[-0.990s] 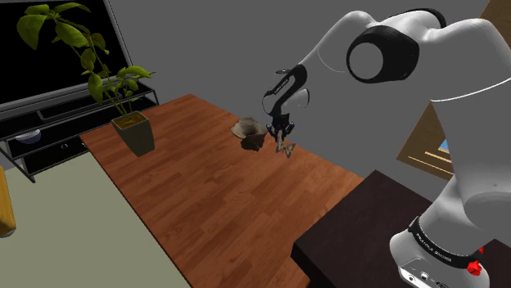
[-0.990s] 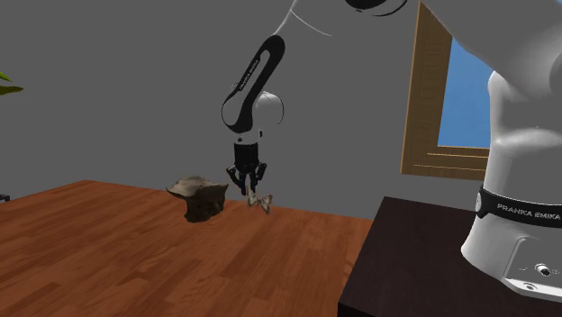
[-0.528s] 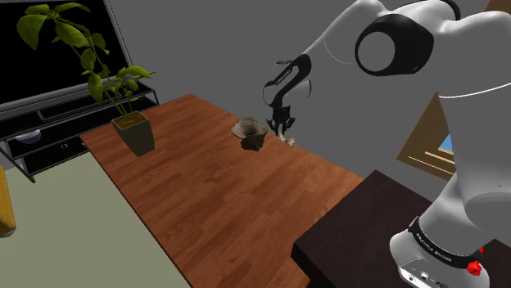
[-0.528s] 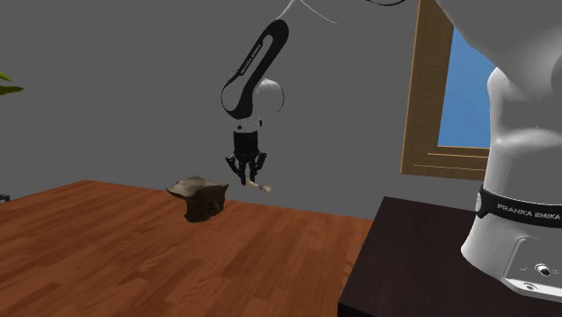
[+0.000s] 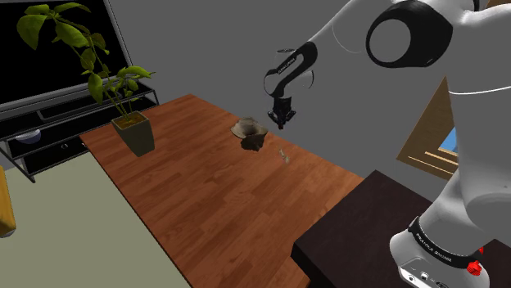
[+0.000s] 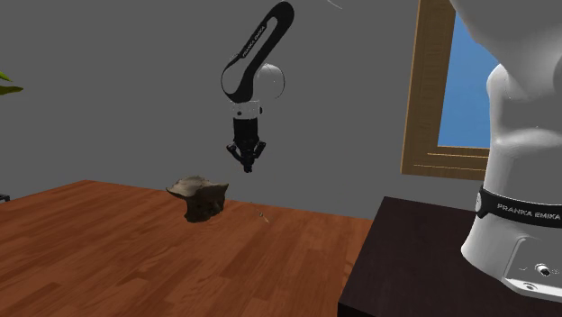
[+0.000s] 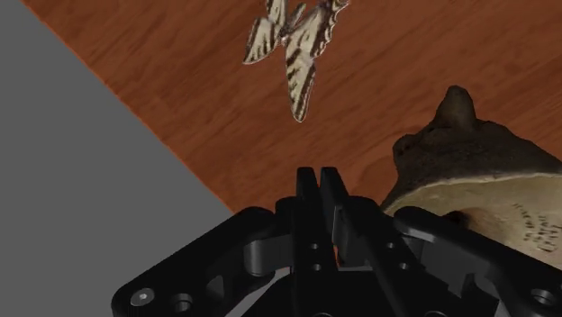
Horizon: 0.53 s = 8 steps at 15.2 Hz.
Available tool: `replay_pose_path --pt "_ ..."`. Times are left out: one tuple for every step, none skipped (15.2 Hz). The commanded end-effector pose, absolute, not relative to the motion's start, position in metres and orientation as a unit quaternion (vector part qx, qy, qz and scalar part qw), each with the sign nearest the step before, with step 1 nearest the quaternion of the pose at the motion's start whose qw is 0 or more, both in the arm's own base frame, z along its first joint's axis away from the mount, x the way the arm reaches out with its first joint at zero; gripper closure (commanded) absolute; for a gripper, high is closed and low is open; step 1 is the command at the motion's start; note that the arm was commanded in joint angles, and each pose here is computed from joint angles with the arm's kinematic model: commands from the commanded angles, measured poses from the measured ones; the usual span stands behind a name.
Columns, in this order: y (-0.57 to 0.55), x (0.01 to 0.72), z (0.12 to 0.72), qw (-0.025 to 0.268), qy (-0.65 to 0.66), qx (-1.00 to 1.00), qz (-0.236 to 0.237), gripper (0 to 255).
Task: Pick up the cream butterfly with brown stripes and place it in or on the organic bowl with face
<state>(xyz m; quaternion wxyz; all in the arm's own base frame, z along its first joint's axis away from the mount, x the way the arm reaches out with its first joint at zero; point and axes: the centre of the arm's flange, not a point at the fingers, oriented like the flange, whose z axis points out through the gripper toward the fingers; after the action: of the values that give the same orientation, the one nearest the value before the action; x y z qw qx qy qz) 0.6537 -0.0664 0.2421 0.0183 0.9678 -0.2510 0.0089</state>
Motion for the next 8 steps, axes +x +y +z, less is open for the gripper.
replay_pose_path --pt "-0.066 0.655 0.254 0.018 -0.251 0.968 0.009 255" --pt "-0.066 0.655 0.259 0.018 -0.251 0.968 0.009 255" --pt "-0.065 0.655 0.252 0.018 -0.251 0.968 0.009 255" --pt "-0.065 0.655 0.252 0.018 -0.251 0.968 0.009 0" --pt "-0.063 0.650 0.240 0.013 -0.247 0.969 0.014 0" --pt "-0.061 0.646 0.227 0.008 -0.244 0.970 0.019 0" --pt "-0.059 0.642 0.215 0.003 -0.240 0.971 0.024 0" --pt "-0.057 0.637 0.202 -0.002 -0.236 0.971 0.029 0"
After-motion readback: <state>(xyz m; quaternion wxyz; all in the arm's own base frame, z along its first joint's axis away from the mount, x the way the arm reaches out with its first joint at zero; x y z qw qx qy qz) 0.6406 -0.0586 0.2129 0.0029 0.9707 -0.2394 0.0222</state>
